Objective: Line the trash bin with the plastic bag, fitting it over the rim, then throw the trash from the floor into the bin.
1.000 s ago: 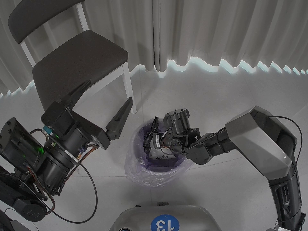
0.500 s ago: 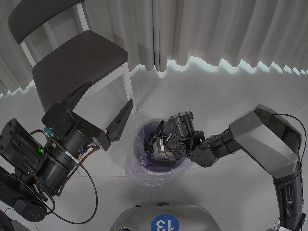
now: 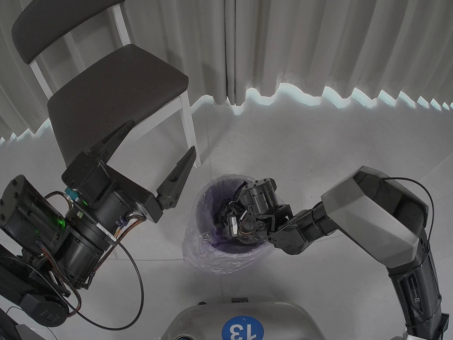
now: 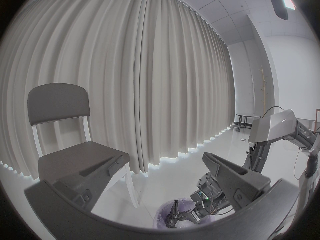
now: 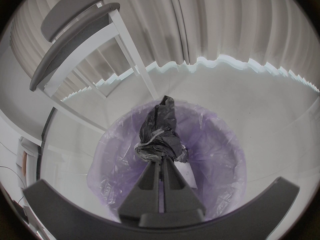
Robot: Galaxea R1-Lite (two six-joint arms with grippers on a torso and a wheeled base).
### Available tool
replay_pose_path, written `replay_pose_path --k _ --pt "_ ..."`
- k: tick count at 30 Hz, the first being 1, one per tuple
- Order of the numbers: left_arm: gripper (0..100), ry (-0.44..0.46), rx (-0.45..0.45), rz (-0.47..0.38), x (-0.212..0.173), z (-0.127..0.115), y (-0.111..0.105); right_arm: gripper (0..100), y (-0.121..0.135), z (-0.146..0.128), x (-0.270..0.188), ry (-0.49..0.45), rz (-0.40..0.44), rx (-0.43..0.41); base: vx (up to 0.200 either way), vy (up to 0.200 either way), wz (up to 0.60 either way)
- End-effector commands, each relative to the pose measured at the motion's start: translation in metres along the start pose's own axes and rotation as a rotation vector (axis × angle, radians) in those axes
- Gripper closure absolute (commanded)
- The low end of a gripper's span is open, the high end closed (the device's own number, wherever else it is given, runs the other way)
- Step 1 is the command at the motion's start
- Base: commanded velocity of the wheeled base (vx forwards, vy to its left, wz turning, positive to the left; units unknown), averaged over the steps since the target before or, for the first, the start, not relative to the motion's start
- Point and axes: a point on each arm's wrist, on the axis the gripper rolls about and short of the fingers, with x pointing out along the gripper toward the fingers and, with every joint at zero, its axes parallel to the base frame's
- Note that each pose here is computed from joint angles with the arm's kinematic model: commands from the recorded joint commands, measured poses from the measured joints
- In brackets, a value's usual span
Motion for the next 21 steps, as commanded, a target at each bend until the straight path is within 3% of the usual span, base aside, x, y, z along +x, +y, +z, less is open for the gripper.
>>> replay_pose_path --k 1,19,20,21 --pt "0 -0.013 -0.001 0.005 0.0 0.001 0.0 100 -0.002 -0.01 0.01 0.021 -0.007 -0.008 0.0 0.0 0.0" --pt "0 -0.016 -0.002 0.006 0.0 0.002 0.001 100 0.003 -0.009 0.019 0.012 0.0 -0.029 0.0 0.0 0.0" --pt "0 -0.016 -0.002 0.006 0.0 0.002 0.001 0 0.003 -0.009 0.018 0.012 0.0 -0.03 0.0 0.0 0.0" --pt "0 -0.018 -0.002 0.007 0.0 0.002 0.001 0 0.003 -0.008 0.017 0.011 -0.002 -0.036 0.0 0.0 0.0"
